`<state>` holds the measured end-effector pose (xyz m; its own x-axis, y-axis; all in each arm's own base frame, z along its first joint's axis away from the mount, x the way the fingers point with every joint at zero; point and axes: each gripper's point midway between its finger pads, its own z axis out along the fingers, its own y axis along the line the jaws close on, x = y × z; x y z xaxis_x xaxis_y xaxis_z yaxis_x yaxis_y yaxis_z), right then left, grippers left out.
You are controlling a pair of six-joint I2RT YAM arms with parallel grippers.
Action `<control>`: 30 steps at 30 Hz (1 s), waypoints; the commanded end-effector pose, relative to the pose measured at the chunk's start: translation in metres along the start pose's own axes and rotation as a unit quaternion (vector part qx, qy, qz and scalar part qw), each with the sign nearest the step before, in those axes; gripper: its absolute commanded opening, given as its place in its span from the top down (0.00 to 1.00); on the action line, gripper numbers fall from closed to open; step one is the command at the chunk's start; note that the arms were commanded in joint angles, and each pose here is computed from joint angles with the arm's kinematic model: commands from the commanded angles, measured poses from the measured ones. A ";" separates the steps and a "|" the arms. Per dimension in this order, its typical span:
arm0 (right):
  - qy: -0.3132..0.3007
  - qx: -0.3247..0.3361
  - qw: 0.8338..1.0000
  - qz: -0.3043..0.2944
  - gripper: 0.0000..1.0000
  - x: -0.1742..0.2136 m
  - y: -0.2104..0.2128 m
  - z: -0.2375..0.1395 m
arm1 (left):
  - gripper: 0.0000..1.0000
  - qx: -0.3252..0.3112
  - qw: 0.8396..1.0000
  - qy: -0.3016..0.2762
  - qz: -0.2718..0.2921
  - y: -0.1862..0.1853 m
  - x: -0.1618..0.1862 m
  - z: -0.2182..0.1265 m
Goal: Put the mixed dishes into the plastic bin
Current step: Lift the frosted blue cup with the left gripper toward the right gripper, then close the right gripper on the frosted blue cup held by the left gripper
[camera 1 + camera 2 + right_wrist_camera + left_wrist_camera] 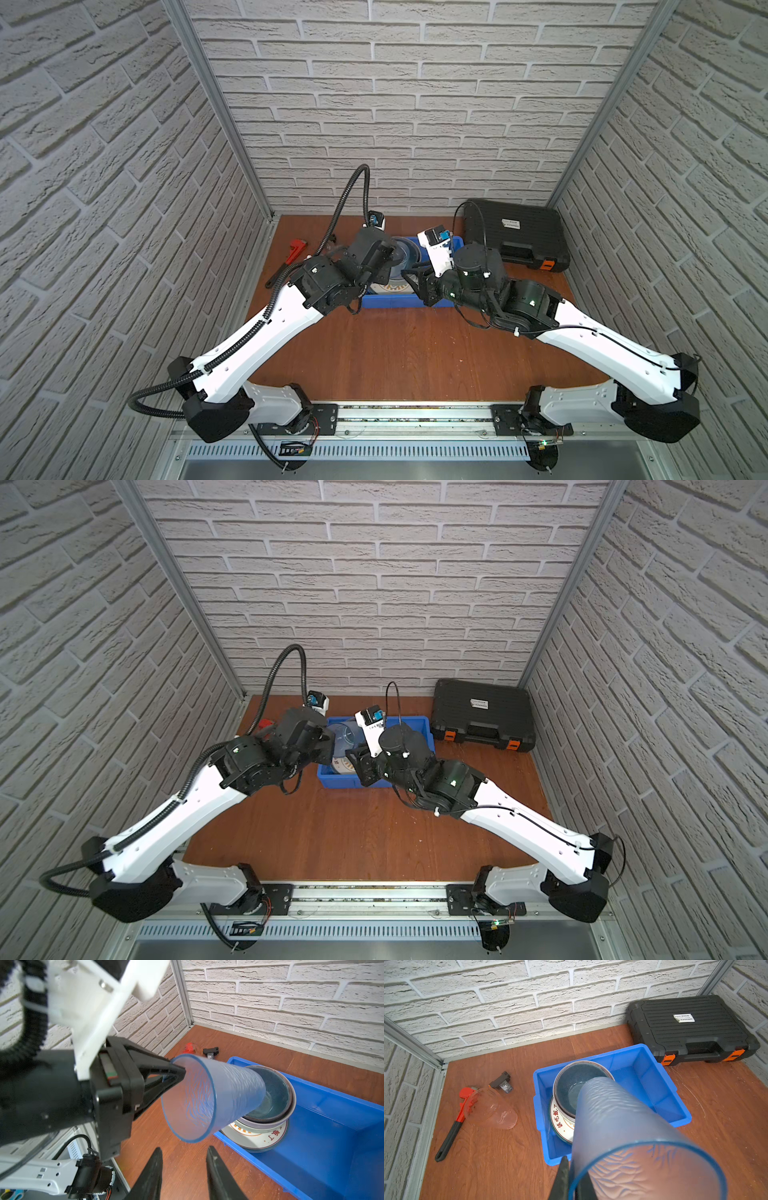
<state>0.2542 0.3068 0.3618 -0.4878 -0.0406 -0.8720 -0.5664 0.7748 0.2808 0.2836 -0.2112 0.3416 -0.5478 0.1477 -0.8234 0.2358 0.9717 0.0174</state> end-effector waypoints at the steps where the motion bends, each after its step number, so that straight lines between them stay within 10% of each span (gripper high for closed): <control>1: -0.043 0.014 0.999 0.022 0.68 -0.017 -0.003 -0.002 | 1.00 -0.012 0.998 -0.059 -0.033 -0.003 -0.026 -0.003; 30: -0.067 0.157 0.985 0.034 0.70 -0.023 -0.049 0.025 | 1.00 0.050 0.994 -0.098 -0.007 -0.050 -0.031 -0.024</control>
<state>0.3004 0.2852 0.3462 -0.4426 0.0323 -0.8962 -0.3233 0.9264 0.1931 0.2748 -0.2379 0.3577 -0.4362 0.1662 -0.8844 0.2505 0.9664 0.0580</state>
